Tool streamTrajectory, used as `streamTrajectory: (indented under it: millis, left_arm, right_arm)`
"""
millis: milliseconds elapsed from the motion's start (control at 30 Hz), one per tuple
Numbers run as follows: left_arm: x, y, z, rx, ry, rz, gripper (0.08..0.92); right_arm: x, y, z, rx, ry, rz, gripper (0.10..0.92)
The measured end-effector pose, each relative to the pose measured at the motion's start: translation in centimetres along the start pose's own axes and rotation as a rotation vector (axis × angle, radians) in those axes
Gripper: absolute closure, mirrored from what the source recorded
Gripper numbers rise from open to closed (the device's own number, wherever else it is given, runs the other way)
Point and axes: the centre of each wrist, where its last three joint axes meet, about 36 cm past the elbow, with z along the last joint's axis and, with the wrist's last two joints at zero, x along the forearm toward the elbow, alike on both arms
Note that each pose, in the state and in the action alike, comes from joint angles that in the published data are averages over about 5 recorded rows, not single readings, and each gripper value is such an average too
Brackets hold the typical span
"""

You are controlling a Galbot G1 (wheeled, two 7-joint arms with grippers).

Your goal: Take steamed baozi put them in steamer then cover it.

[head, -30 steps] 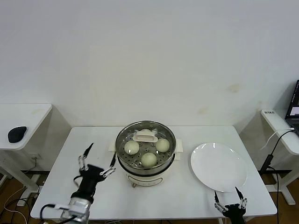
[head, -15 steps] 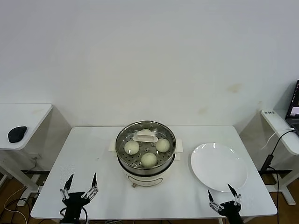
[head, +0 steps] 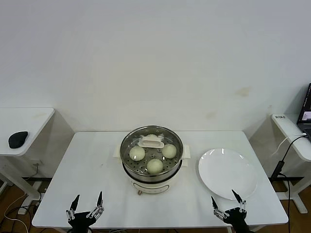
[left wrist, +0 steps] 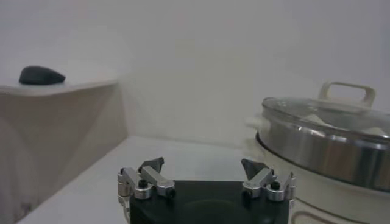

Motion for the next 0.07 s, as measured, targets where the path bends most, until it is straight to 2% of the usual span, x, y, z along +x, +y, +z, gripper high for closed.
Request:
streamTrajectory:
  millis: [67]
  left_arm:
    - [0.05, 0.01, 0.12, 0.001, 0.003, 0.002, 0.177]
  right_arm:
    - [0.02, 0.07, 0.0, -0.002, 0.0, -0.002, 0.2]
